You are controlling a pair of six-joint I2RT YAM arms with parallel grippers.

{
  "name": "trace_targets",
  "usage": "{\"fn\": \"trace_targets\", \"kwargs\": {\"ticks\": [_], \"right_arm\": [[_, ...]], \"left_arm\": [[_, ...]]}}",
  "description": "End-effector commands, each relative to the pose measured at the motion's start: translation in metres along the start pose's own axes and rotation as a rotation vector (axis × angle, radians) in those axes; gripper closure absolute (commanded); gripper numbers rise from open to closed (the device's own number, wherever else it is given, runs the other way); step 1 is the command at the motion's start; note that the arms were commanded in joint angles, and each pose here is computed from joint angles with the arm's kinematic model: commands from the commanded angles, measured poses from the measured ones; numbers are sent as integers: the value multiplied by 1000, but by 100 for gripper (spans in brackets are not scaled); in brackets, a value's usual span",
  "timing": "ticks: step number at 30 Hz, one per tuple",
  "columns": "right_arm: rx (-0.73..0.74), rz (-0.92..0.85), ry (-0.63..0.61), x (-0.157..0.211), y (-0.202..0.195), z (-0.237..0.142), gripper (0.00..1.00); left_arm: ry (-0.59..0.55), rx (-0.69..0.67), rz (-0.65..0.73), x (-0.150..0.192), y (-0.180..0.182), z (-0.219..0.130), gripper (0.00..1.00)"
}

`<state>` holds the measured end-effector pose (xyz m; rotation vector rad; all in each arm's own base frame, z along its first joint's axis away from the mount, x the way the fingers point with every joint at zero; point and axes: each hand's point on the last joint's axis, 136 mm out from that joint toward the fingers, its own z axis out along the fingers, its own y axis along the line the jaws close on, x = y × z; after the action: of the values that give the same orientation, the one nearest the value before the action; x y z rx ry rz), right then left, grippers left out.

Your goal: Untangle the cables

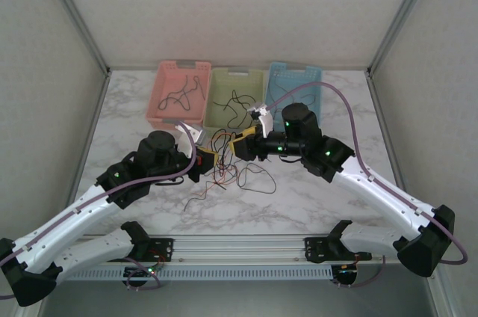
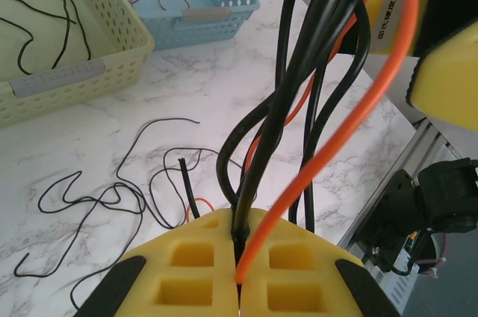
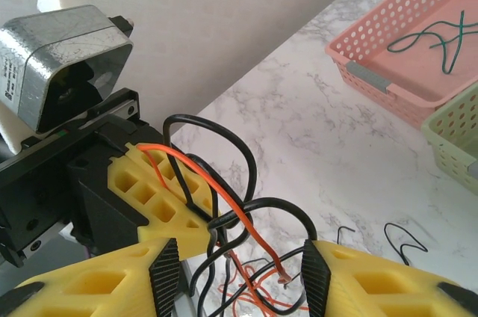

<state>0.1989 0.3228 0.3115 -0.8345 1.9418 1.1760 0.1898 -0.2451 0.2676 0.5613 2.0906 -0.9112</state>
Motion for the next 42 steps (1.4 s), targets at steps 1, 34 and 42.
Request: {"fn": "trace_targets", "kwargs": {"ticks": [1, 34, 42], "right_arm": [[-19, -23, -3, -5, 6, 2, 52], [36, -61, -104, -26, 14, -30, 100], [110, -46, -168, -44, 7, -37, 100]], "left_arm": [[-24, 38, 0, -13, -12, -7, 100], [29, -238, -52, 18, 47, 4, 35], [42, -228, -56, 25, 47, 7, 32]]}}
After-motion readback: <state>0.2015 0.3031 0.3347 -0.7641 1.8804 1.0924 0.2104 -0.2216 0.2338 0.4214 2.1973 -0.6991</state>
